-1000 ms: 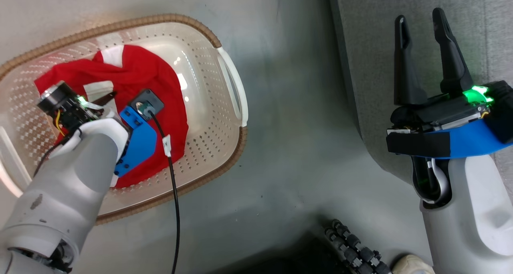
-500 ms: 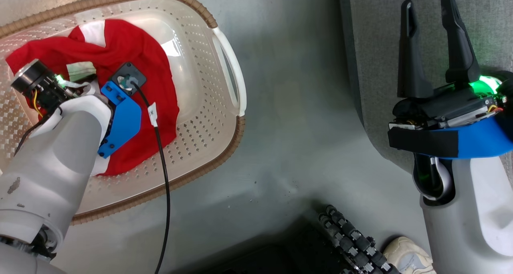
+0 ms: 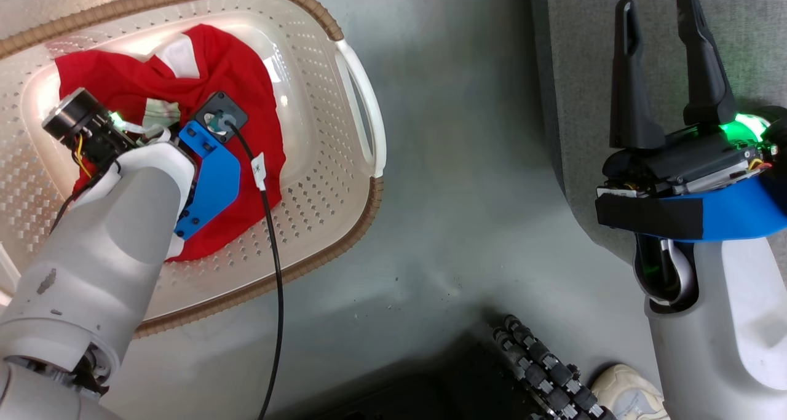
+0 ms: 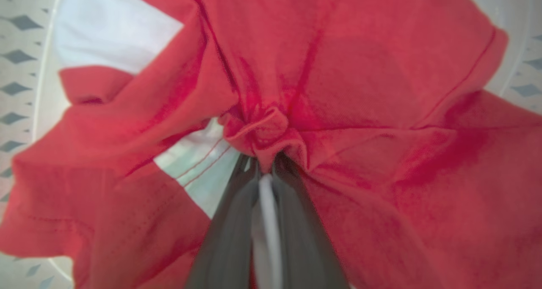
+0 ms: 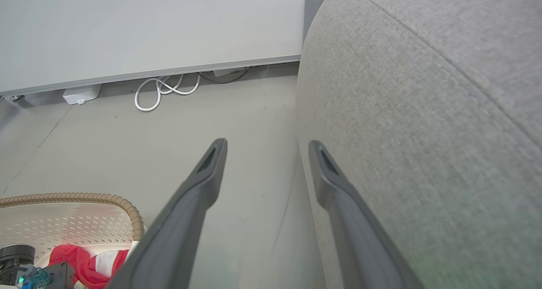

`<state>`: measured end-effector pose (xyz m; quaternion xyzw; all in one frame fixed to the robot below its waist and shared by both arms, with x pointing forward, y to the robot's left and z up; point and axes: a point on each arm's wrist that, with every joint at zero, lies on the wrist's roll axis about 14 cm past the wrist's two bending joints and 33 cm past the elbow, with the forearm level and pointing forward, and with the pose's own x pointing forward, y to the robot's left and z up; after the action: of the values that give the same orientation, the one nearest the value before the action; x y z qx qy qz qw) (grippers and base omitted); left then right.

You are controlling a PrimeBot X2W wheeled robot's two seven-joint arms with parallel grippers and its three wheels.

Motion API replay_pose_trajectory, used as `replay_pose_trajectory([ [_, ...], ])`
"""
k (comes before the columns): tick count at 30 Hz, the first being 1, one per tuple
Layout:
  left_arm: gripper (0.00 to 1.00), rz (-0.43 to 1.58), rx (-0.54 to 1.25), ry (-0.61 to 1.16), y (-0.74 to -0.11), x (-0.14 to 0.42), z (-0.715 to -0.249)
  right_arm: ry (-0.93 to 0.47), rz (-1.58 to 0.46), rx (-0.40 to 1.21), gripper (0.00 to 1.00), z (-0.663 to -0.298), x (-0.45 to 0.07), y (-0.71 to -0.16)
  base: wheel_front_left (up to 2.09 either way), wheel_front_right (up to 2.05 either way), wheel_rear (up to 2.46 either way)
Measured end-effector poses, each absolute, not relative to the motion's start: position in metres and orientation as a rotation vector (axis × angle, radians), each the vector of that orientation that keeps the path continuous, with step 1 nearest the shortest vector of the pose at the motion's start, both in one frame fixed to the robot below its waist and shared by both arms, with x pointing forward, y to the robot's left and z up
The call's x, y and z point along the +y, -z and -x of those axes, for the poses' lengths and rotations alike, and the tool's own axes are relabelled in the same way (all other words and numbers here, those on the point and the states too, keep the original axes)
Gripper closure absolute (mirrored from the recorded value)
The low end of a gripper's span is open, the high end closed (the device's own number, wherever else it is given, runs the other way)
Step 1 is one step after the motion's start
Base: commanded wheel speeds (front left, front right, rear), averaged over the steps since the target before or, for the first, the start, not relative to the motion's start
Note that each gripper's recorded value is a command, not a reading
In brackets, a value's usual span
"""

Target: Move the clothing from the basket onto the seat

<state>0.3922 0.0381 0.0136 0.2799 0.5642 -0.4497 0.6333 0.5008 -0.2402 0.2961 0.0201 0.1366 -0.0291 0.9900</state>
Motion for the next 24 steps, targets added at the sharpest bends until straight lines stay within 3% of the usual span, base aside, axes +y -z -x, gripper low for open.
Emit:
replay_pose_trajectory([
  [24,1.00,-0.462,1.001,0.972,-0.122,0.006,-0.424,0.031,-0.073,0.132,0.00,-0.512,-0.229,-0.365,0.00,0.00,0.00],
])
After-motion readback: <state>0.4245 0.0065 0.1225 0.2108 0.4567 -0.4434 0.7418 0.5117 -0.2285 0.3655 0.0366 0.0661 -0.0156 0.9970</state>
